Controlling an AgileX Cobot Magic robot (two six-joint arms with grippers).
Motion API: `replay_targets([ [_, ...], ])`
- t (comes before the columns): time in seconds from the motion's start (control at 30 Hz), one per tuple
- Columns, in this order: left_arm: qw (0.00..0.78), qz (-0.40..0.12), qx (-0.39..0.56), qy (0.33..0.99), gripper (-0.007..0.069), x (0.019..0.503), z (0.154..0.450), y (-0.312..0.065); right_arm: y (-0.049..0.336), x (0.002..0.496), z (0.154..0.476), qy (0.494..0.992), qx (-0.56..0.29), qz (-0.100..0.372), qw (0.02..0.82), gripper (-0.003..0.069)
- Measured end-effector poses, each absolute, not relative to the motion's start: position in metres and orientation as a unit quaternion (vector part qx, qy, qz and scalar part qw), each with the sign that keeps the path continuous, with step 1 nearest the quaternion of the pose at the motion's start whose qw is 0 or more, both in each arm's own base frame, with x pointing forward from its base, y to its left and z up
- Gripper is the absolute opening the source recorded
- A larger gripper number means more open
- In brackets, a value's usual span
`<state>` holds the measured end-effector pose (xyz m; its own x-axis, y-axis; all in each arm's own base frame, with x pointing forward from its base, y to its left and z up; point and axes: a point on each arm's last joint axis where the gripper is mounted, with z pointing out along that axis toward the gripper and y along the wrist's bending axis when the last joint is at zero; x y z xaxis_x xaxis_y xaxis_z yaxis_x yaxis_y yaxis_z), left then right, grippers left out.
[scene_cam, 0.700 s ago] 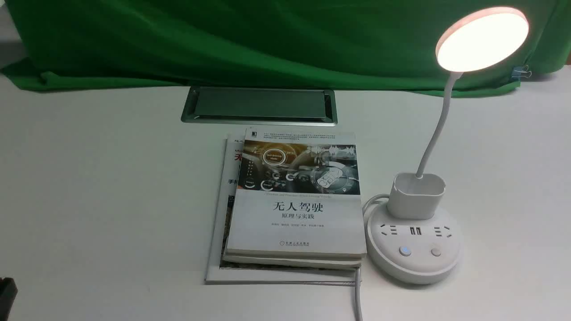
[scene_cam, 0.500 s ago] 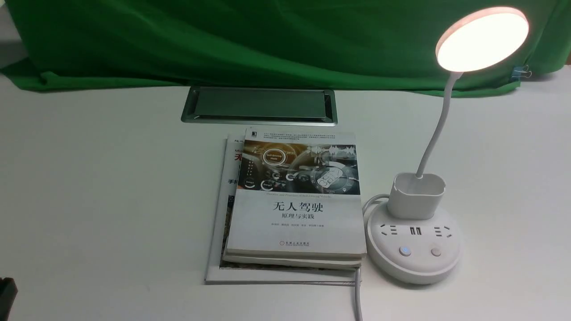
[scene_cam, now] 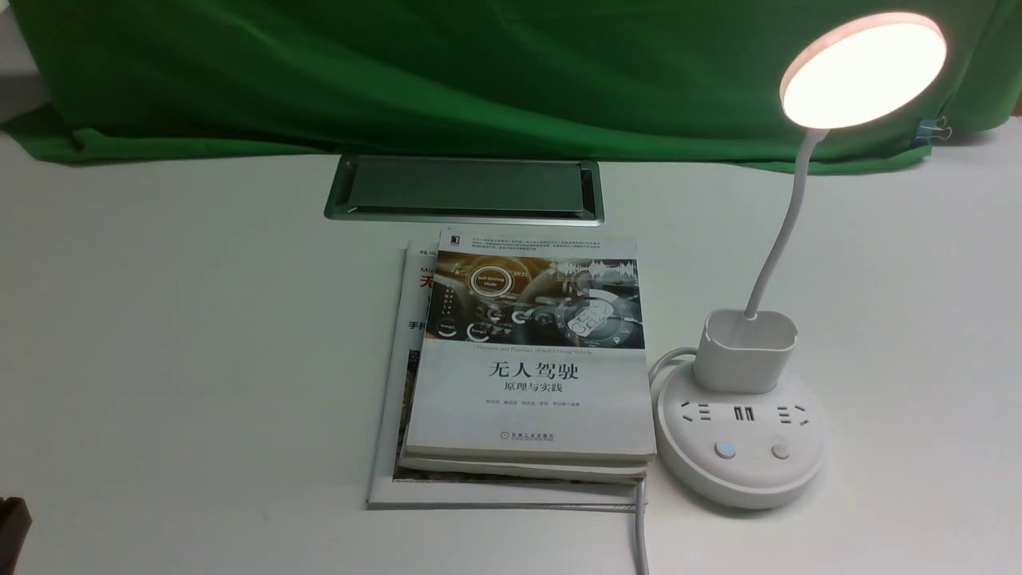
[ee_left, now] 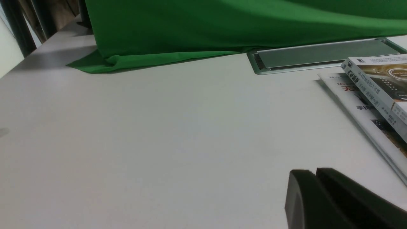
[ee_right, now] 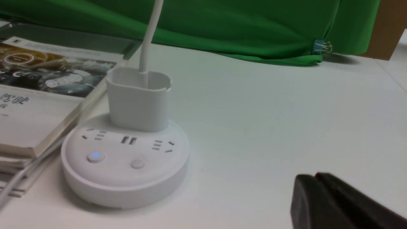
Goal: Turn off the desk lamp on the white desktop by hand.
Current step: 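Press the power button on the lamp base to turn the lamp off with the right gripper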
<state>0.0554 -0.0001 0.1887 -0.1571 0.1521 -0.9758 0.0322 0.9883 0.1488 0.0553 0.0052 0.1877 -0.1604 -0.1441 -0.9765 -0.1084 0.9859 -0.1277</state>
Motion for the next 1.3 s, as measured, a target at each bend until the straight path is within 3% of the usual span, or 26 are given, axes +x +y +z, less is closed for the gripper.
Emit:
replay_targets([
  [0.23, 0.646, 0.047, 0.061, 0.759, 0.002, 0.055, 0.189, 0.0, 0.005, 0.056, 0.19, 0.754, -0.069, -0.003, 0.653, 0.0056],
  [0.43, 0.646, 0.047, 0.061, 0.759, 0.002, 0.055, 0.189, 0.0, 0.006, 0.057, 0.2, 0.718, 0.07, 0.128, 0.68, 0.0056],
  [0.53, 0.646, 0.047, 0.061, 0.759, 0.002, 0.055, 0.189, 0.0, 0.004, 0.056, 0.211, 0.663, 0.144, 0.209, 0.704, 0.0056],
  [0.73, 0.646, 0.047, 0.061, 0.759, 0.002, 0.055, 0.189, 0.0, 0.003, 0.056, 0.219, 0.624, 0.163, 0.241, 0.725, 0.0056],
  [0.83, 0.646, 0.047, 0.061, 0.759, 0.002, 0.055, 0.189, 0.0, 0.006, 0.058, 0.225, 0.669, 0.148, 0.233, 0.69, 0.0056],
  [0.97, 0.646, 0.047, 0.061, 0.759, 0.002, 0.055, 0.189, 0.0, 0.014, 0.068, 0.26, 0.753, 0.079, 0.189, 0.625, 0.0056],
  [1.0, 0.646, 0.047, 0.061, 0.759, 0.002, 0.055, 0.189, 0.0, 0.019, 0.078, 0.277, 0.796, 0.036, 0.165, 0.581, 0.0054],
  [1.1, 0.646, 0.047, 0.061, 0.759, 0.002, 0.055, 0.189, 0.0, 0.028, 0.1, 0.295, 0.863, -0.027, 0.13, 0.487, 0.0052],
  [1.3, 0.646, 0.047, 0.061, 0.759, 0.002, 0.055, 0.189, 0.0, 0.045, 0.163, 0.291, 0.948, -0.09, 0.087, 0.292, 0.0048],
])
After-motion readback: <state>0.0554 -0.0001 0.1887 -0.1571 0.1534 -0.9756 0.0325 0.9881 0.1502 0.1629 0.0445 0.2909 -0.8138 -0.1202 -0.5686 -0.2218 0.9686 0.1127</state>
